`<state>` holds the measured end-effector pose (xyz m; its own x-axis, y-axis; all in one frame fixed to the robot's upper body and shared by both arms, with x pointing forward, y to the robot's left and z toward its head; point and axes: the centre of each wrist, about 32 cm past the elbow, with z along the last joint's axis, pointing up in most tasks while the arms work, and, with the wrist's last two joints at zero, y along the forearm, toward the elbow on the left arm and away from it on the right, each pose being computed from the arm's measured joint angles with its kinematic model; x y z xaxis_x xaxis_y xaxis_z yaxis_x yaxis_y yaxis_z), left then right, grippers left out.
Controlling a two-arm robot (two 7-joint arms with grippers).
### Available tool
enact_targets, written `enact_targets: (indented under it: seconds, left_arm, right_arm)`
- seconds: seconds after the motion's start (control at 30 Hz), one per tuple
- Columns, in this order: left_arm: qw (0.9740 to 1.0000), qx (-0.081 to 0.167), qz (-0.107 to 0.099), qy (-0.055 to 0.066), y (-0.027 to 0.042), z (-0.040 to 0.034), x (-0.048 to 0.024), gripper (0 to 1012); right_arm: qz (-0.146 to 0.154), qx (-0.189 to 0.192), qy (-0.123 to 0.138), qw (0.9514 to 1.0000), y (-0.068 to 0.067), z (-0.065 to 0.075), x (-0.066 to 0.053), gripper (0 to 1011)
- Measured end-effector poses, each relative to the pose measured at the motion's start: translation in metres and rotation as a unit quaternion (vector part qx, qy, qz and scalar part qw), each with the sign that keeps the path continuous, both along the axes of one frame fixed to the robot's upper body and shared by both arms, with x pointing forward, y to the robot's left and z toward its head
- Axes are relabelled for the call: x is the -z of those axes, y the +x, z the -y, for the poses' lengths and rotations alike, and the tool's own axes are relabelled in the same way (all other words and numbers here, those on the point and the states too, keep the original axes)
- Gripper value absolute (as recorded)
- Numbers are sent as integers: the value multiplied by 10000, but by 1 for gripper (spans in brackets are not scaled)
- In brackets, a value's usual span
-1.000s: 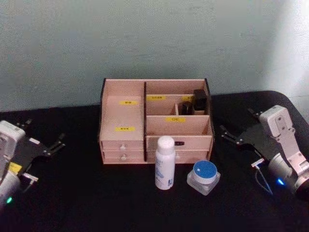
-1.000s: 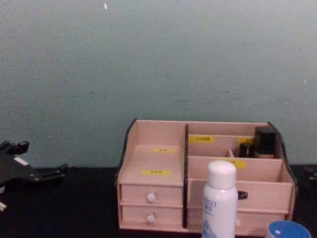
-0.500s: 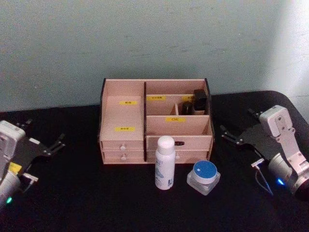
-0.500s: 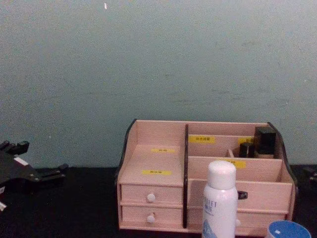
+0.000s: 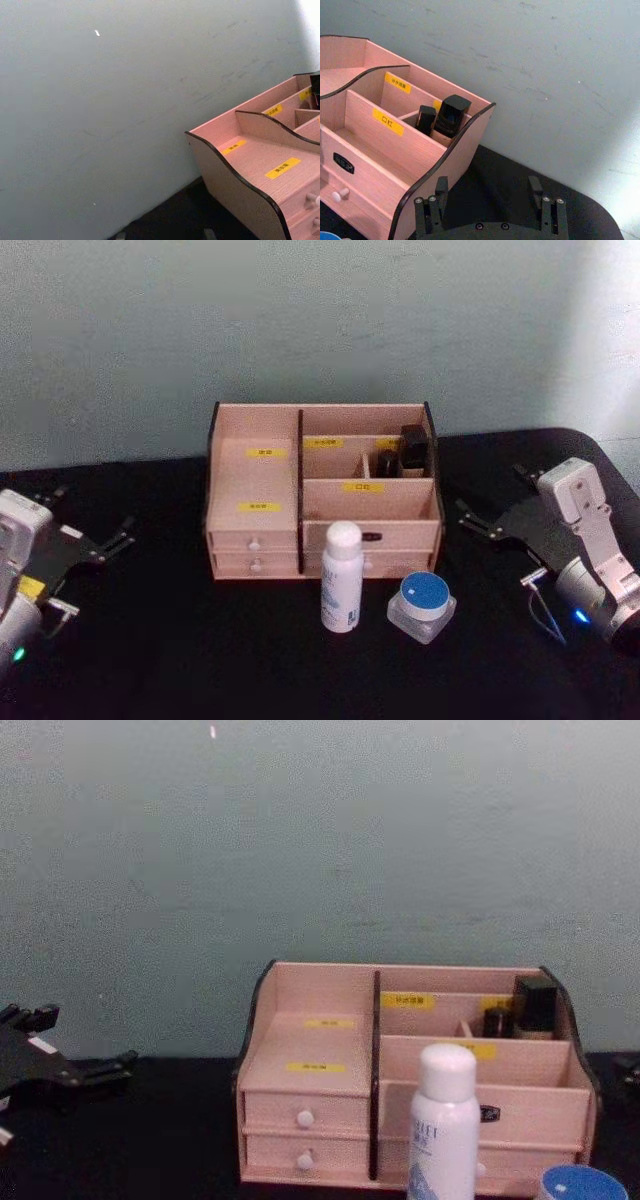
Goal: Pick up the facial cleanser and watermelon frost from the table and place them into the tiered storage box.
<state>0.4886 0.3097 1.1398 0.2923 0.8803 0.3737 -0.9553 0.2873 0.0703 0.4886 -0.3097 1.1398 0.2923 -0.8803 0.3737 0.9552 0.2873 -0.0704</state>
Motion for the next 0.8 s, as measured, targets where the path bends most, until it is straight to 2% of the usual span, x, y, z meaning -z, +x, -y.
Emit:
enact_targets:
  seconds: [0.6, 0.8]
  left_arm:
    - [10000, 0, 0, 0, 0, 0, 0, 1001]
    - [10000, 0, 0, 0, 0, 0, 0, 1001]
  right_arm:
    - [18, -21, -4, 10000, 5, 8, -5, 1002]
    - [35, -131, 119, 9998, -26, 48, -39, 1002]
